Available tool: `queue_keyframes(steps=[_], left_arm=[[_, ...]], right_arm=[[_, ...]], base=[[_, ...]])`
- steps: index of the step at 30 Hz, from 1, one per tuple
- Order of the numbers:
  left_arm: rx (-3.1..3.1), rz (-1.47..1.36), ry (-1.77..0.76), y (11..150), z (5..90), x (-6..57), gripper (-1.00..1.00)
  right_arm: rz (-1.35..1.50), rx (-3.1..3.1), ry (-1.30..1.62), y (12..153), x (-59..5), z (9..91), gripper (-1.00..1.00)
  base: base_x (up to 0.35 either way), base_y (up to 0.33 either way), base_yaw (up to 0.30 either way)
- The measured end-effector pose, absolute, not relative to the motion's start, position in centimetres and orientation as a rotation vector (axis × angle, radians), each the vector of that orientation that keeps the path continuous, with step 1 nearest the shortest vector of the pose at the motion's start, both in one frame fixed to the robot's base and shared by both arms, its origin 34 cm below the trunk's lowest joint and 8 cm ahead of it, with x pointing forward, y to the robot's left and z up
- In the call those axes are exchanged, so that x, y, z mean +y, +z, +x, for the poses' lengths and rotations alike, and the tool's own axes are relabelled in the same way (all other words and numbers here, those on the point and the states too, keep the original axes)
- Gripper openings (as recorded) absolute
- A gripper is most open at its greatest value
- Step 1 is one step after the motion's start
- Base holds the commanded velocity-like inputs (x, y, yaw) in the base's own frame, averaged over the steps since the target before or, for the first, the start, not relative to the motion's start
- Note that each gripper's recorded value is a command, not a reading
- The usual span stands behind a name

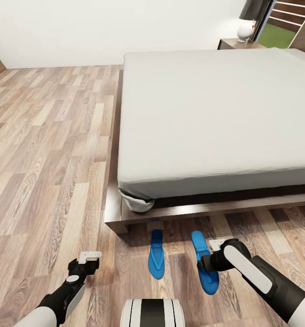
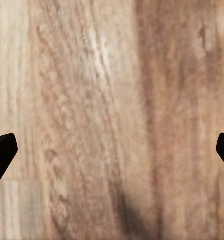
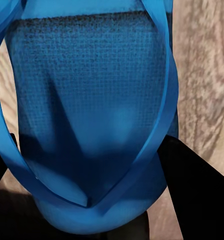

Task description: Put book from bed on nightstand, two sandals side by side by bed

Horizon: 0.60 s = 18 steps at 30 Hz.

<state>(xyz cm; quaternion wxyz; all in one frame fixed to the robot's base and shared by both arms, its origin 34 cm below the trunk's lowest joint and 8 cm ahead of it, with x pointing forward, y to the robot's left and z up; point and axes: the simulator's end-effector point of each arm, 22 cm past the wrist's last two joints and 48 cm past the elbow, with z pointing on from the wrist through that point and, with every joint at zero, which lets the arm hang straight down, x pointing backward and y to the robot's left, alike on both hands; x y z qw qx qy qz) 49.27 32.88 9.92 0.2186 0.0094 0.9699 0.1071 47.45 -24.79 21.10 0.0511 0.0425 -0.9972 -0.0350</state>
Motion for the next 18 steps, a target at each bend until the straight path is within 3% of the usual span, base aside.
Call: queue_keyframes(steps=[12,18], left_arm=[[2.684,0.027,0.298,9.9,49.3,32.9,1.00],[2.685,0.028,0.298,9.9,49.3,32.9,1.00]], right_arm=[[0.106,-3.017,-0.080,20.4,-25.5,46.9,-1.00],[-0.037,-3.012,-0.029,18.1,-26.1,46.0,-1.00]], base=[[0.000,0.000,0.000],[0.000,0.000,0.000]])
